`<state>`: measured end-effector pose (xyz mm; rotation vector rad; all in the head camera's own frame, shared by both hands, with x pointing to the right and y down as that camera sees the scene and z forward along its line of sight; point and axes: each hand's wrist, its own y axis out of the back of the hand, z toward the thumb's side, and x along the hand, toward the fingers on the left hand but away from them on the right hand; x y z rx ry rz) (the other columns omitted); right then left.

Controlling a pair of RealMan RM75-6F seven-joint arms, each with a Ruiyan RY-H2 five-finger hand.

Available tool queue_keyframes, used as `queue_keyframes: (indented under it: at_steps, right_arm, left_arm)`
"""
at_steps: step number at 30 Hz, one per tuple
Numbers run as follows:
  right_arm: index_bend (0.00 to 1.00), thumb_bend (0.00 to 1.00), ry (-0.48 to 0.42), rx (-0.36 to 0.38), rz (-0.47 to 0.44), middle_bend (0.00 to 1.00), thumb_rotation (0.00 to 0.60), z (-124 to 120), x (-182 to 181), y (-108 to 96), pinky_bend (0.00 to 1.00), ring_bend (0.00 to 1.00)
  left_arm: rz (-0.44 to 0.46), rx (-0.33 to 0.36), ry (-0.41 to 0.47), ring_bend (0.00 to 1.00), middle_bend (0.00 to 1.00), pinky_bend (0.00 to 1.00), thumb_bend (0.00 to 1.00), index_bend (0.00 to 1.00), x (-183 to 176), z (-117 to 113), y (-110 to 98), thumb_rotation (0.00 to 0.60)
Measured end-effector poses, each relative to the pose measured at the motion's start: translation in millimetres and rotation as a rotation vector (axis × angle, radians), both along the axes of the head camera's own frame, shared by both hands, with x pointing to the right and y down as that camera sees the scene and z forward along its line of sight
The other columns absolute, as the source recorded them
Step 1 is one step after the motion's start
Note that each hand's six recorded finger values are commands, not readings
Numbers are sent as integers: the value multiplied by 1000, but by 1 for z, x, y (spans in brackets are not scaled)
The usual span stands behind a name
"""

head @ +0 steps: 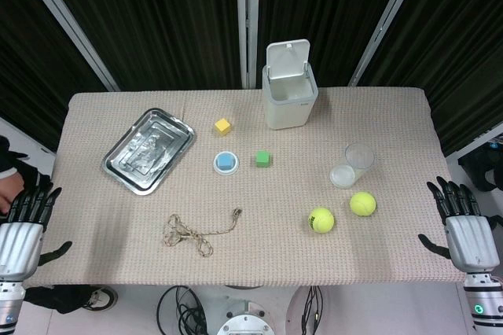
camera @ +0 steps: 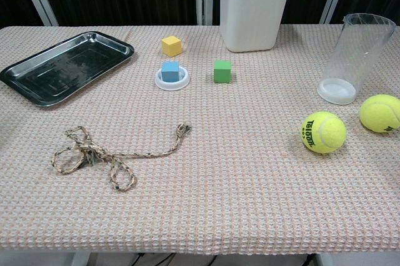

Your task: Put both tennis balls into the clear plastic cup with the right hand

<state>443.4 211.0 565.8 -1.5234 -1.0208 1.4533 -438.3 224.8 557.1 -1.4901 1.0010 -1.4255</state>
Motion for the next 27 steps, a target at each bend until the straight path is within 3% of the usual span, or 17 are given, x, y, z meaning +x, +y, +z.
queue_keyframes:
  at_steps: [14, 23, 27]
  right_arm:
    - [0, 77, -9, -5, -58, 0, 600, 0, -16, 0, 0, 0]
    - [0, 77, -35, -2, -305, 0, 600, 5, -82, -7, 0, 0]
    - [0, 84, -54, -56, -415, 0, 600, 20, -114, -7, 0, 0]
  left_arm:
    - [-5, 5, -11, 0, 0, 21, 58, 34, -2, -2, 0, 600]
    - [-11, -2, -7, 0, 0, 21, 59, 34, -1, 3, 2, 600]
    - [-8, 2, -8, 0, 0, 20, 59, 34, 0, 3, 2, 600]
